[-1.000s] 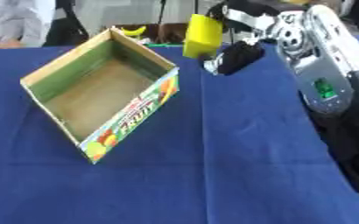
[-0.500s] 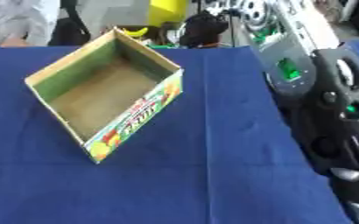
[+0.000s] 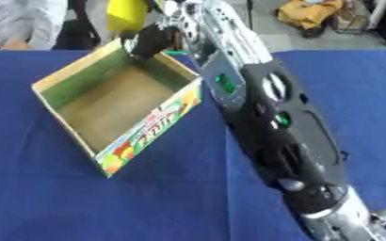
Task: Pick up objects on the table and place them in the box.
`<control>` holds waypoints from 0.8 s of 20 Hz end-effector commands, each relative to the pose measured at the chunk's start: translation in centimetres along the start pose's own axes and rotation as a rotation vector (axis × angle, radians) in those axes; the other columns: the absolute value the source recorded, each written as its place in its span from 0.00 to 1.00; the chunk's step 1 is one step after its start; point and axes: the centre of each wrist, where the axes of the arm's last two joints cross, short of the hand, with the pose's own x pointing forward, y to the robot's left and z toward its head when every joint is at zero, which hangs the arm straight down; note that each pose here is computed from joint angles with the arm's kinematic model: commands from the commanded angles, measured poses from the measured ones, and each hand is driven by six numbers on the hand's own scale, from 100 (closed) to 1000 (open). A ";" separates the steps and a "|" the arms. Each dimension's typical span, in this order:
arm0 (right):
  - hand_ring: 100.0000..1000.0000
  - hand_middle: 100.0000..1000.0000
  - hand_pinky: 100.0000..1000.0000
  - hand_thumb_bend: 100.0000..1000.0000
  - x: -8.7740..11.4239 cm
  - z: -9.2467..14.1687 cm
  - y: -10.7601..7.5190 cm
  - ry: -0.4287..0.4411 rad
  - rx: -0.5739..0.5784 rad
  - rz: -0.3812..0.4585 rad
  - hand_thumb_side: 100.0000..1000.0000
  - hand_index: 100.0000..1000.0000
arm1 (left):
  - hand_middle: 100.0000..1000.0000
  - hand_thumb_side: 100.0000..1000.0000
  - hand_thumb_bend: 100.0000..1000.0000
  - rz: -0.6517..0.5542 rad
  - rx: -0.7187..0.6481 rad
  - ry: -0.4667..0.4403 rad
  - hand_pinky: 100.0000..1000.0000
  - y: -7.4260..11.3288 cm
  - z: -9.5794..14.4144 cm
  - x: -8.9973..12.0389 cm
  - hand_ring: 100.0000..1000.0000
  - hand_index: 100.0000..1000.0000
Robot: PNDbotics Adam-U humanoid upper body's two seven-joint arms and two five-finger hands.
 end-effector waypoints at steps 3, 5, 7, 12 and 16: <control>0.75 0.45 0.71 0.00 1.4 -1.2 2.1 -0.010 0.003 0.000 0.28 0.62 | 0.56 0.96 0.00 0.002 -0.021 -0.039 0.33 -0.1 -0.7 0.7 0.55 0.85; 0.75 0.45 0.71 0.00 1.7 -1.4 3.1 -0.012 0.015 -0.009 0.28 0.62 | 0.56 0.96 0.00 0.005 -0.022 -0.040 0.33 -0.1 -0.7 0.7 0.55 0.85; 0.75 0.45 0.71 0.00 2.2 -1.6 4.0 -0.018 0.032 -0.018 0.28 0.62 | 0.56 0.96 0.00 0.008 -0.025 -0.041 0.33 -0.2 -0.8 0.8 0.55 0.85; 0.75 0.45 0.72 0.00 2.7 -1.9 6.4 -0.008 0.099 -0.052 0.27 0.62 | 0.56 0.95 0.00 0.017 -0.027 -0.044 0.33 -0.3 -0.9 0.8 0.55 0.85; 0.76 0.48 0.72 0.00 2.6 -2.1 8.0 0.004 0.148 -0.041 0.28 0.64 | 0.56 0.95 0.00 0.020 -0.028 -0.043 0.33 -0.4 -0.9 0.8 0.55 0.85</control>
